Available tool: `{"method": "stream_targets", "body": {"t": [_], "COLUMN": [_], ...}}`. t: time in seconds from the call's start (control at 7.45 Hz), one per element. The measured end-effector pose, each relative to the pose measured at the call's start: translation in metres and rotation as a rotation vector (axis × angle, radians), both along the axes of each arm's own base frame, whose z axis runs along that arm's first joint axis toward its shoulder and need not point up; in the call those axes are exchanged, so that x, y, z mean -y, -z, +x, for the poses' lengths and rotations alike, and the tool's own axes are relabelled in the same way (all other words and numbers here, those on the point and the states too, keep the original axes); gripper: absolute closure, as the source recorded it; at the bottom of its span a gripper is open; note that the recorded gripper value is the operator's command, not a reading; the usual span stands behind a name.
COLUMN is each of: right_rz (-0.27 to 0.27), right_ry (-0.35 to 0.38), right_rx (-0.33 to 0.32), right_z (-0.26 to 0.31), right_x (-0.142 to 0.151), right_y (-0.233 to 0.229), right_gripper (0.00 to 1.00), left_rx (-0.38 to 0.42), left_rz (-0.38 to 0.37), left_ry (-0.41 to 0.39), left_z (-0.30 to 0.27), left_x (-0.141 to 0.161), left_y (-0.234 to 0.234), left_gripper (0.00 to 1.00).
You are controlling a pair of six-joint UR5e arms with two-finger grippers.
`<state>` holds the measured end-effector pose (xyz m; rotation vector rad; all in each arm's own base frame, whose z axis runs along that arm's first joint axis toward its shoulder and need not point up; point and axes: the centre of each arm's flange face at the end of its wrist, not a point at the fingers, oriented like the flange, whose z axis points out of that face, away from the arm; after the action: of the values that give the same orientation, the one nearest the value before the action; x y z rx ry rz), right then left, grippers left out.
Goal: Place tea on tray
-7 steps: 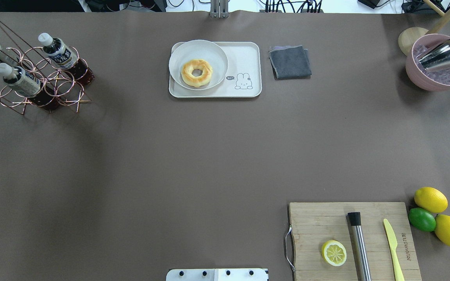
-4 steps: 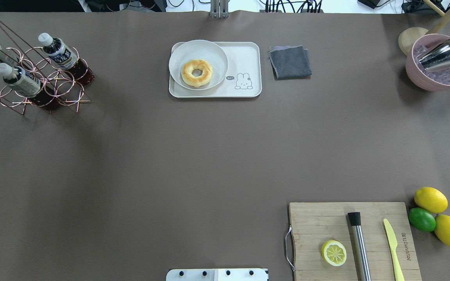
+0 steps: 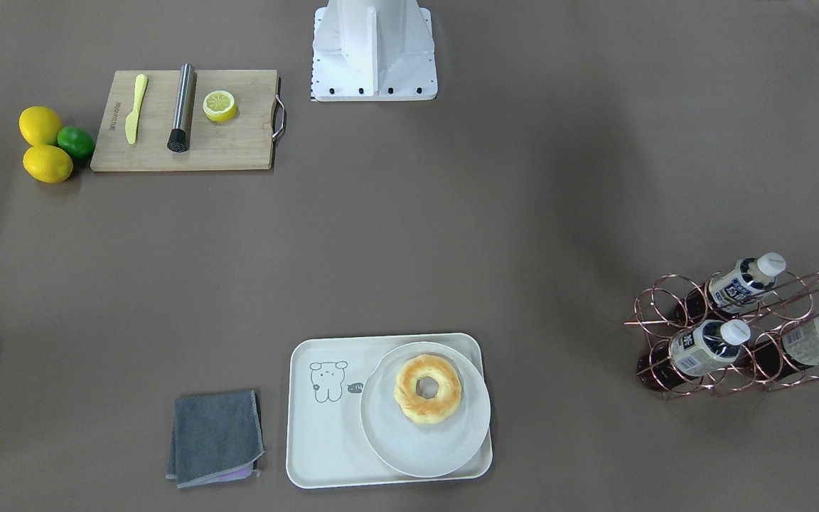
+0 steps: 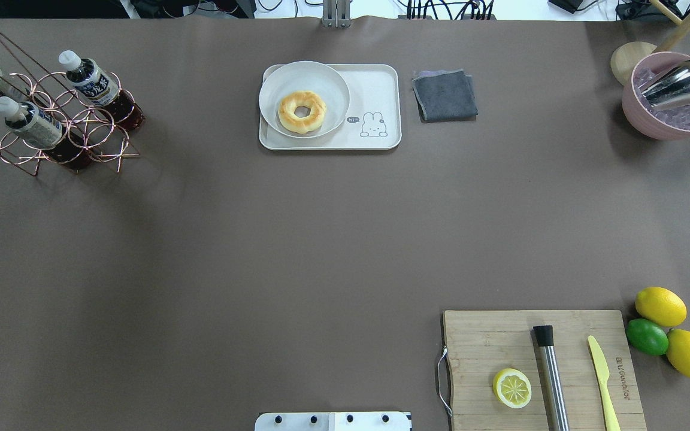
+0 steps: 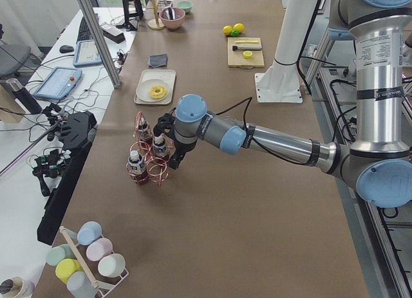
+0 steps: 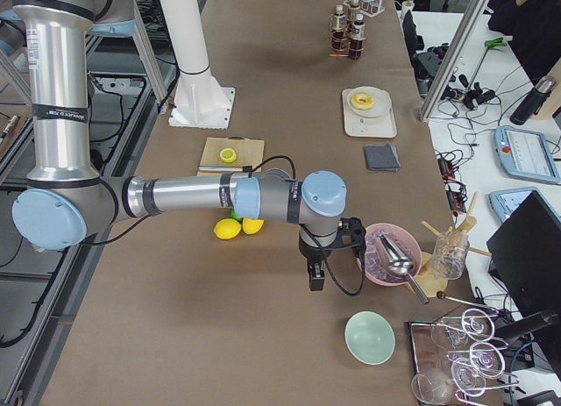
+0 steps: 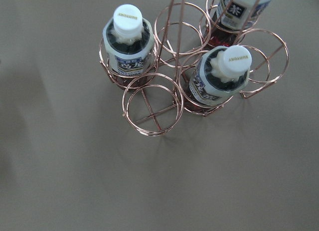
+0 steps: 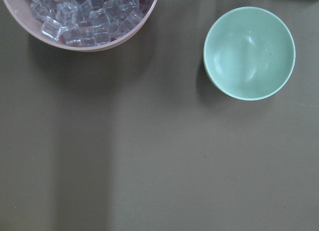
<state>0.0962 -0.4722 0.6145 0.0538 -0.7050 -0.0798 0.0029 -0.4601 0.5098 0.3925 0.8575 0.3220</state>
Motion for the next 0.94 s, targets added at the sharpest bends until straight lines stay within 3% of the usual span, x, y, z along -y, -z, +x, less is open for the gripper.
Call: {"method": "stream_targets", "body": {"t": [0.27,0.54,0.94], "right_rz": [-0.005,-0.007,-0.011], "right_ry": [-0.011,-0.012,-0.012], "right_rx": [0.001,0.001,0.013], "right_z": [0.0,0.0,-0.001], "right_x": [0.001,0.001,0.001], "right_y": [0.002,0.002,0.0], "right_gripper": [0.0,0.0,0.0], "left_rx": [-0.01,-0.089,-0.121], "left_rz": [0.001,-0.178,-0.276], "left_ry": [0.004,0.143,0.274], "left_z": [0.006,0.038,0.087], "left_x": [-0.001,0.016,0.04], "left_y": [-0.019,0.008,0.054], "left_gripper": [0.02,0.02,0.03]}}
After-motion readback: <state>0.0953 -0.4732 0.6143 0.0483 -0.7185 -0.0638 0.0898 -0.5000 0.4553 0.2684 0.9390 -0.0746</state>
